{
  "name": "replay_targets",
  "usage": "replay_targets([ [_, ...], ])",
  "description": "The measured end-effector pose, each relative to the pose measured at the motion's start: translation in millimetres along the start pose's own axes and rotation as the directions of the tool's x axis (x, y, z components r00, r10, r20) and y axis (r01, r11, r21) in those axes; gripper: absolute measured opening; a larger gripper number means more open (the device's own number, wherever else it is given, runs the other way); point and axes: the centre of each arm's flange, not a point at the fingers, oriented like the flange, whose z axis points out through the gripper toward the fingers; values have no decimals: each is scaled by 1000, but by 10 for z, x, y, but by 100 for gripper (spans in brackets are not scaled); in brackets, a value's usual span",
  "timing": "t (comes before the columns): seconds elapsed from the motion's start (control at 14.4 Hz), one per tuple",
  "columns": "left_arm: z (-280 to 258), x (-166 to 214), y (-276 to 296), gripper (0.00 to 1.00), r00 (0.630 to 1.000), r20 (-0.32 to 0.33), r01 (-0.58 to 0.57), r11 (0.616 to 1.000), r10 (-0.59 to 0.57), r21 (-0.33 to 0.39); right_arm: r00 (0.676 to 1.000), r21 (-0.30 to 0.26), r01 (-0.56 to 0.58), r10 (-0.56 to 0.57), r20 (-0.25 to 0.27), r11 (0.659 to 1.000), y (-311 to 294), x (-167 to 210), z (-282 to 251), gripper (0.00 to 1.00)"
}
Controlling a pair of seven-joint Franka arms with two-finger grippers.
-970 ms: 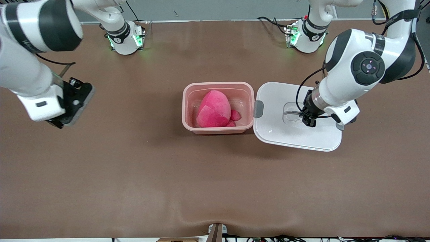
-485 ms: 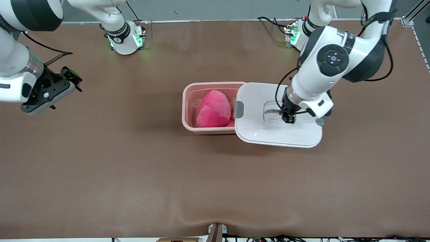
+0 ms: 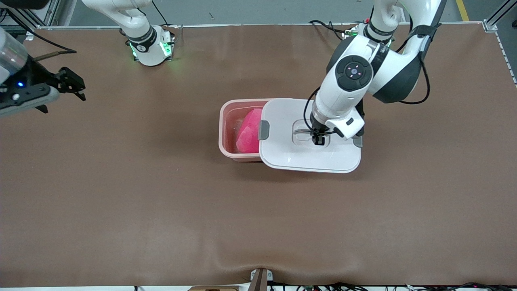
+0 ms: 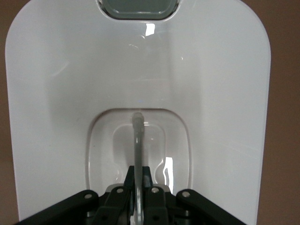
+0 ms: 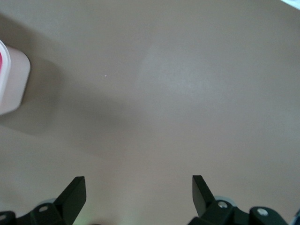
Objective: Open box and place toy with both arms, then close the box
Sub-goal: 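Carry the lid over the box with the left gripper and lower it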
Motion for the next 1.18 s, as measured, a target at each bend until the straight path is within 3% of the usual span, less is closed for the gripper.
replay_targets([
  [0.28,162,-314,-31,7,998,-26,50,999,-50,-14,988,103,-151,152,-4,983,357,-141,92,100],
  [0.76,442,-945,-95,7,996,-32,86,995,-87,-54,917,114,-399,395,54,910,431,-225,125,100],
  [1.18,401,-1244,-220,7,994,13,106,988,-105,-110,897,104,-438,442,-13,893,646,-323,-191,100],
])
